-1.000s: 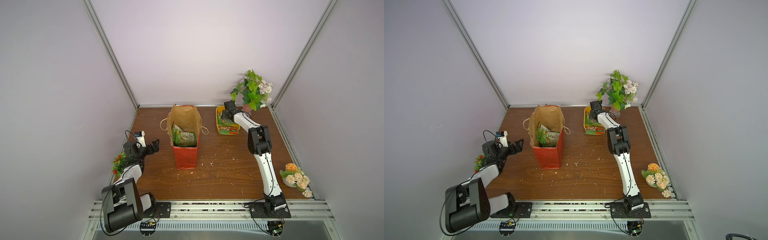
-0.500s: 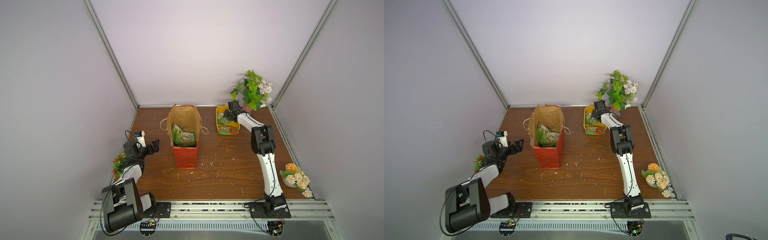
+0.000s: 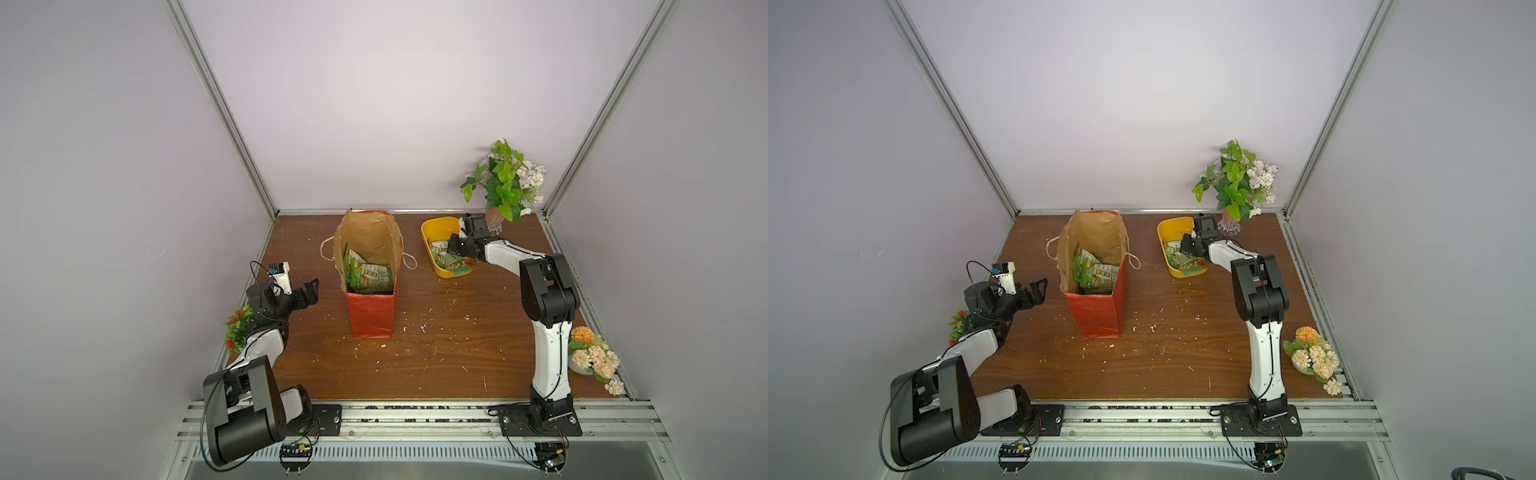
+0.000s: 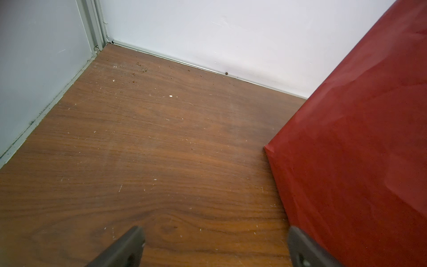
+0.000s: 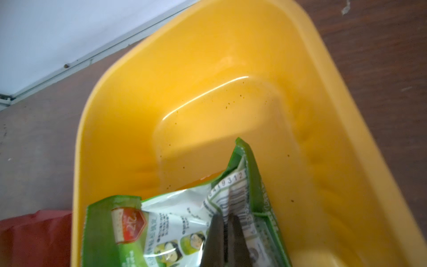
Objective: Place the condiment packets inside the bag
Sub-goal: Pick up the condiment packet from the storage box, then place the condiment packet in the paper bag.
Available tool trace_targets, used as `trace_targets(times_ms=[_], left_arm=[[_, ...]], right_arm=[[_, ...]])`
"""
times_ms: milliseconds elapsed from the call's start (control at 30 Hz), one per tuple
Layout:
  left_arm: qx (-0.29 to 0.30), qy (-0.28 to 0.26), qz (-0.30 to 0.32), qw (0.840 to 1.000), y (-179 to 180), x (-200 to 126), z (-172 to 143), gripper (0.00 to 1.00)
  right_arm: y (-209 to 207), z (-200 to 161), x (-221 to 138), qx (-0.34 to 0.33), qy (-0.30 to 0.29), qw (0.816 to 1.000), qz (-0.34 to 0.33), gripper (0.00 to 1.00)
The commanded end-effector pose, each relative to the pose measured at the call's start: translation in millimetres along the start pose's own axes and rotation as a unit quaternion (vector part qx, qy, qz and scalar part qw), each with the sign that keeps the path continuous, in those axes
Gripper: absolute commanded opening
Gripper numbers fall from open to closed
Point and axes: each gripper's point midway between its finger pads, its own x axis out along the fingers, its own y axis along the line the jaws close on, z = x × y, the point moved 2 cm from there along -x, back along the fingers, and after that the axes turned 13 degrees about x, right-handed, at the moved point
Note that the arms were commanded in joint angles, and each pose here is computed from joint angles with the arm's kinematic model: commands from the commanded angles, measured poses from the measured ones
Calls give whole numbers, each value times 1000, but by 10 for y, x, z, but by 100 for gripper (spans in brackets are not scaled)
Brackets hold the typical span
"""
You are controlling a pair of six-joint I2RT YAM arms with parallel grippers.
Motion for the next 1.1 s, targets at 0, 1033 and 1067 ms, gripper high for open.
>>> trace_targets(times_ms=[0, 1033, 1067], left_arm=[[2, -10, -2, 1000, 13, -36, 43, 100], [-15, -15, 10, 1000, 123, -66, 58, 100], [-20, -16, 11, 1000, 145, -69, 61, 100]], right_arm=[[533, 375, -417, -19, -67, 994, 88, 0], [2536, 411, -2559, -170, -212, 927, 260, 0], [2616, 357, -2609, -177, -211, 924, 267, 0]])
